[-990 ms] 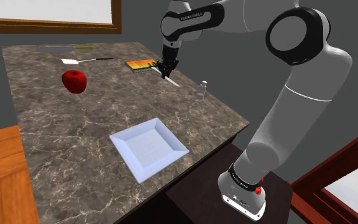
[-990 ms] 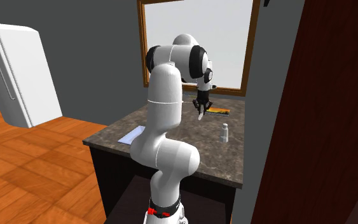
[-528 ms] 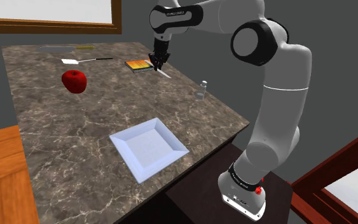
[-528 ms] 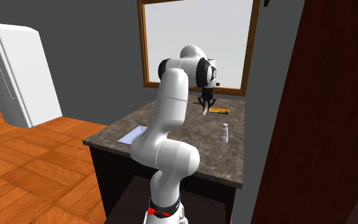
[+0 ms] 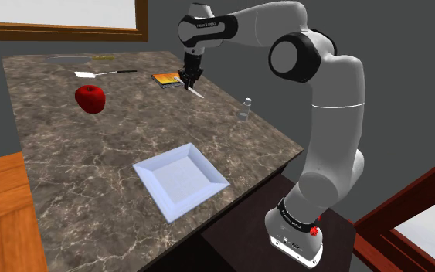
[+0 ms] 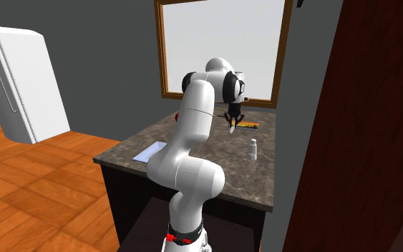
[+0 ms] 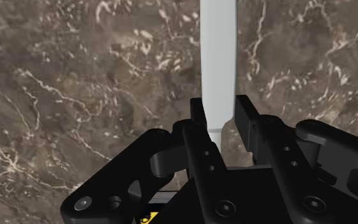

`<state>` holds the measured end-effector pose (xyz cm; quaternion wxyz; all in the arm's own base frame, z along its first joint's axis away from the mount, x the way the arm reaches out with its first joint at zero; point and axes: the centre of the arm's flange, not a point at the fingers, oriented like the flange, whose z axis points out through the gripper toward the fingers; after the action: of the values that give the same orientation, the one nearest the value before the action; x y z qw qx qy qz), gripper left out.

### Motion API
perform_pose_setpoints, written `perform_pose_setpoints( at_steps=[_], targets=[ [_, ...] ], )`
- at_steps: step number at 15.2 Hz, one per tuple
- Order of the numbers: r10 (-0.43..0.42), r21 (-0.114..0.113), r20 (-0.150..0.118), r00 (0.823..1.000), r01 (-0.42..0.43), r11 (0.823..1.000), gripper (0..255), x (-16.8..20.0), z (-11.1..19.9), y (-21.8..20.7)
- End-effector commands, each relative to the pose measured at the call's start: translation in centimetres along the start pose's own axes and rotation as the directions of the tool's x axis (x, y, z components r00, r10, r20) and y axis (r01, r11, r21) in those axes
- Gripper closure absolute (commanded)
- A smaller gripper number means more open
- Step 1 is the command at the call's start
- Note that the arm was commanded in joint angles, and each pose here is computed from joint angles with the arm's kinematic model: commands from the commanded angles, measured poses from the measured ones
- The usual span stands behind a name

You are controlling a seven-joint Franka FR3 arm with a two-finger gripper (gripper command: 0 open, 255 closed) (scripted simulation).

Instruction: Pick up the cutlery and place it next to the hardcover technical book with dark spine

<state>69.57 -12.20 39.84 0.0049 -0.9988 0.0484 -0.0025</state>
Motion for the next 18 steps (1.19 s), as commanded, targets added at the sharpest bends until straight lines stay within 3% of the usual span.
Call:
perform_pose_setpoints(
  at_steps=[1, 7, 15, 16, 18],
  targets=[
    [0.000, 0.000, 0.000, 1.000, 0.000, 1.000, 255, -0.1, 1.2, 0.0],
    [0.000, 0.000, 0.000, 1.000, 0.000, 1.000, 255, -0.1, 4.6, 0.0],
    [0.000, 0.000, 0.000, 1.000, 0.000, 1.000, 255, -0.1, 4.6, 0.0],
    [0.000, 0.000, 0.000, 1.000, 0.000, 1.000, 0, -0.1, 4.6, 0.0],
    [0.000, 0.000, 0.000, 1.000, 0.000, 1.000, 0, -0.1, 4.6, 0.0]
  ],
)
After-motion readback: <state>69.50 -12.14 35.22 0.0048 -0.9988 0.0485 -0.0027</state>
